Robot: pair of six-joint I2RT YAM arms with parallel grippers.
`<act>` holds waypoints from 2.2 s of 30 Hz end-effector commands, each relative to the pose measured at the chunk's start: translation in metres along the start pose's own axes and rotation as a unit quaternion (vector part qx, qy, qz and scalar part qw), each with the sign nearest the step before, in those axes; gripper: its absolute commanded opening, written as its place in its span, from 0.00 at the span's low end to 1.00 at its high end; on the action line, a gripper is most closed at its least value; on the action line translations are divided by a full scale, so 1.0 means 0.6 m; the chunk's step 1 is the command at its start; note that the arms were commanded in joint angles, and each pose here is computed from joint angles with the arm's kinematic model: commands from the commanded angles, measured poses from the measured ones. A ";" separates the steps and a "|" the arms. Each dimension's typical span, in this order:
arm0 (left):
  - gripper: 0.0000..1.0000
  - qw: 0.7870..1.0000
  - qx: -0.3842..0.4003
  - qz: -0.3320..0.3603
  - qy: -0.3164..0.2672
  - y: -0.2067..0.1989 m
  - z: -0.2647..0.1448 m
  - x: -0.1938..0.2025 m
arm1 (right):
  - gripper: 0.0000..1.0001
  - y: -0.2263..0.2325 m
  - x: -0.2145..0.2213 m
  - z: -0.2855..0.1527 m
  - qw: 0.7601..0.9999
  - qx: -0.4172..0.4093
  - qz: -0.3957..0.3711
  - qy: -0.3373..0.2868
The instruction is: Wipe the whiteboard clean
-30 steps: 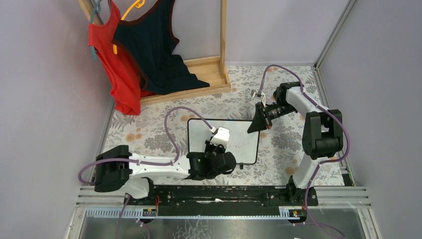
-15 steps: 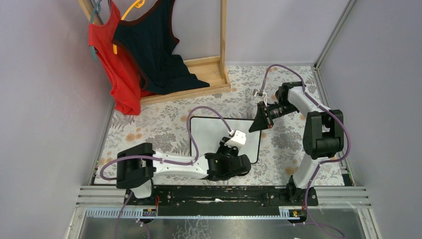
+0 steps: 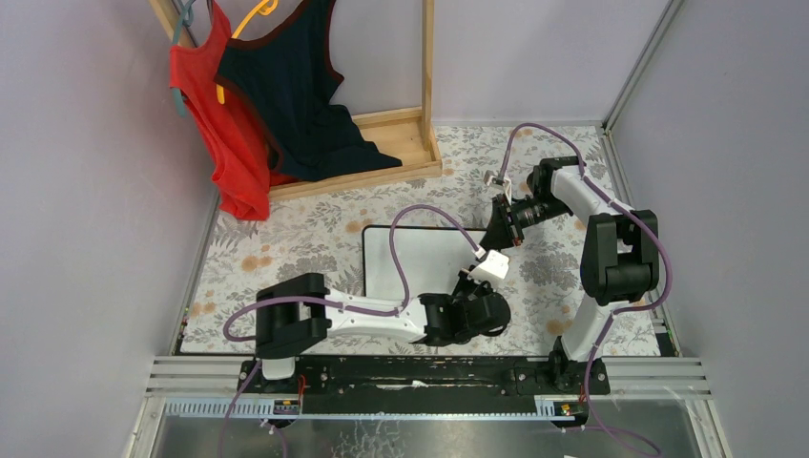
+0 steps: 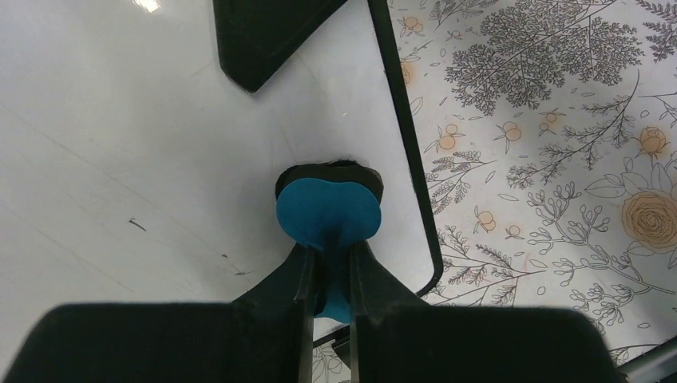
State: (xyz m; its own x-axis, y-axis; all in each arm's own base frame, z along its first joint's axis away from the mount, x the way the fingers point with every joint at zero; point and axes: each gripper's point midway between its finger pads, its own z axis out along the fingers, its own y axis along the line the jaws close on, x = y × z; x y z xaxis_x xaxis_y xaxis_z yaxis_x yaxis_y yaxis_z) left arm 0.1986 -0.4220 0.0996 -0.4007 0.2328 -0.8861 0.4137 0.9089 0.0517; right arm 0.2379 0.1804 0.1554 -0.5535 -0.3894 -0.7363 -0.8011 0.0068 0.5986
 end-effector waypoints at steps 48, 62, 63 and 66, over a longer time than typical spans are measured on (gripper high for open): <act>0.00 0.997 -0.045 -0.050 -0.040 0.087 -0.028 -0.072 | 0.00 0.041 0.000 0.017 0.998 -0.034 0.050 0.006; 0.00 0.989 -0.111 -0.077 -0.061 0.218 -0.130 -0.120 | 0.00 0.037 0.001 0.018 0.998 -0.035 0.055 0.007; 0.00 0.987 -0.120 -0.078 -0.066 0.230 -0.137 -0.126 | 0.00 0.036 0.001 0.018 0.998 -0.035 0.055 0.006; 0.00 0.983 -0.148 -0.080 -0.076 0.267 -0.156 -0.135 | 0.00 0.035 0.001 0.019 0.998 -0.036 0.057 0.006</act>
State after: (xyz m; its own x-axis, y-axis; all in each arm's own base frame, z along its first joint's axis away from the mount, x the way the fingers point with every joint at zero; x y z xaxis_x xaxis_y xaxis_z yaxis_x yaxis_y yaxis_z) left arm 0.2146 -0.3016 0.2080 -0.3470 0.0533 -0.9363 0.2057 0.9784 -0.0205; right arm 0.2302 0.1868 0.1568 -0.5654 -0.4021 -0.7201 -0.7834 -0.0114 0.6214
